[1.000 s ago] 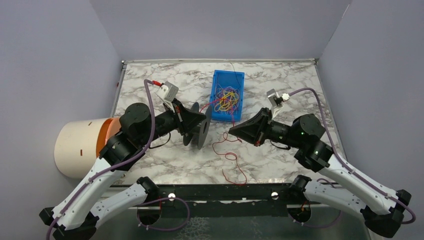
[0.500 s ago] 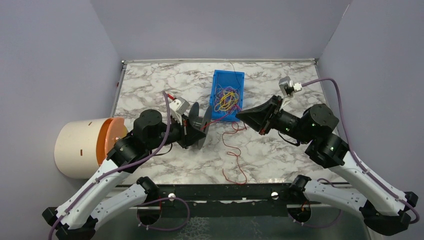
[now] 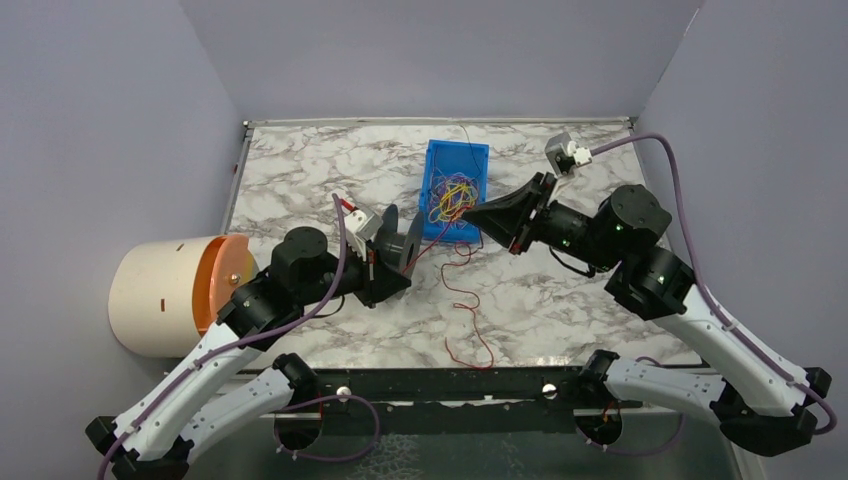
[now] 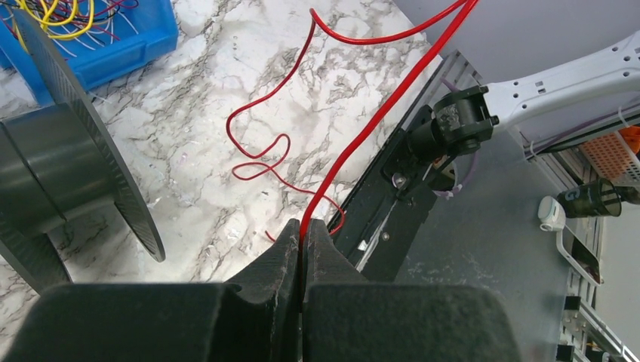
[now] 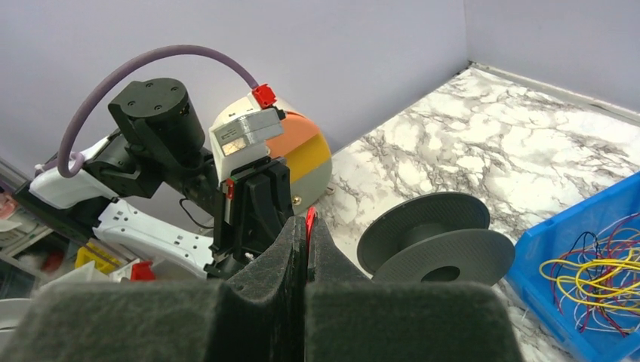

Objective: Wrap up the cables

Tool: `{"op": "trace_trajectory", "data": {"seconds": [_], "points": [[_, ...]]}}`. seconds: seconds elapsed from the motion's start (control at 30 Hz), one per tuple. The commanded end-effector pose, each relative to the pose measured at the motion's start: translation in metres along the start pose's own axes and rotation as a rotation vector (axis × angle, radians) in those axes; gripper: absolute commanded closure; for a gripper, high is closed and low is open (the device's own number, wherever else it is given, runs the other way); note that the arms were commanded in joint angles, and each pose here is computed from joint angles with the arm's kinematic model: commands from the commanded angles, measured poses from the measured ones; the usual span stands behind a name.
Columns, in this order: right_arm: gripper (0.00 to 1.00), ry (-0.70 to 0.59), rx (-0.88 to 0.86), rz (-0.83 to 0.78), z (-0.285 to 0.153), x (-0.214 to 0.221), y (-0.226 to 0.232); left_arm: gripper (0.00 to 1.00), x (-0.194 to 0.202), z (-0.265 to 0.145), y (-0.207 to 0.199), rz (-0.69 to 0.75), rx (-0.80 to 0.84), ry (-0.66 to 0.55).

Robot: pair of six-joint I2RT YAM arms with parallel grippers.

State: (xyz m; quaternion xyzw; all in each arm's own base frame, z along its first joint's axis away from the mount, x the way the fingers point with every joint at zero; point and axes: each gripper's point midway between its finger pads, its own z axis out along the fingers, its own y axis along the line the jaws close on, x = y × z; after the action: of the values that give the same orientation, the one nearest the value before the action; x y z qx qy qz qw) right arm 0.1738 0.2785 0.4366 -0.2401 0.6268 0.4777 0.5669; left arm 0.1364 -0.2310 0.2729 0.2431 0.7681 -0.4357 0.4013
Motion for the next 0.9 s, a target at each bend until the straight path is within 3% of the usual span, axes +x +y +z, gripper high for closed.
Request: {"op": "trace_trajectory", "data": {"seconds": [0.0, 0.13, 0.23, 0.33, 0.47, 0.63, 0.87], "points": [[0.99, -0.033, -0.074, -0.023, 0.007, -0.016, 0.015, 1.0, -0.004, -0.001, 0.001, 0.021, -0.012, -0.005], [0.99, 0.035, -0.122, 0.002, 0.018, 0.006, 0.017, 1.0, -0.011, -0.003, 0.006, 0.027, -0.052, -0.036], [0.99, 0.066, -0.132, 0.014, 0.023, 0.016, 0.016, 0.78, -0.017, -0.006, 0.01, 0.032, -0.085, -0.06], [0.99, 0.083, -0.116, 0.014, 0.025, 0.019, 0.013, 0.49, -0.025, -0.012, 0.016, 0.035, -0.139, -0.087], [0.99, 0.097, -0.082, -0.002, 0.028, 0.018, 0.007, 0.28, -0.032, -0.021, 0.03, 0.039, -0.241, -0.114], [0.99, 0.133, -0.024, -0.038, 0.032, 0.021, -0.006, 0.17, -0.041, -0.036, 0.033, 0.061, -0.297, -0.135], [0.99, 0.186, 0.049, -0.083, 0.039, 0.027, -0.022, 0.11, -0.053, -0.062, 0.026, 0.075, -0.33, -0.165]]}}
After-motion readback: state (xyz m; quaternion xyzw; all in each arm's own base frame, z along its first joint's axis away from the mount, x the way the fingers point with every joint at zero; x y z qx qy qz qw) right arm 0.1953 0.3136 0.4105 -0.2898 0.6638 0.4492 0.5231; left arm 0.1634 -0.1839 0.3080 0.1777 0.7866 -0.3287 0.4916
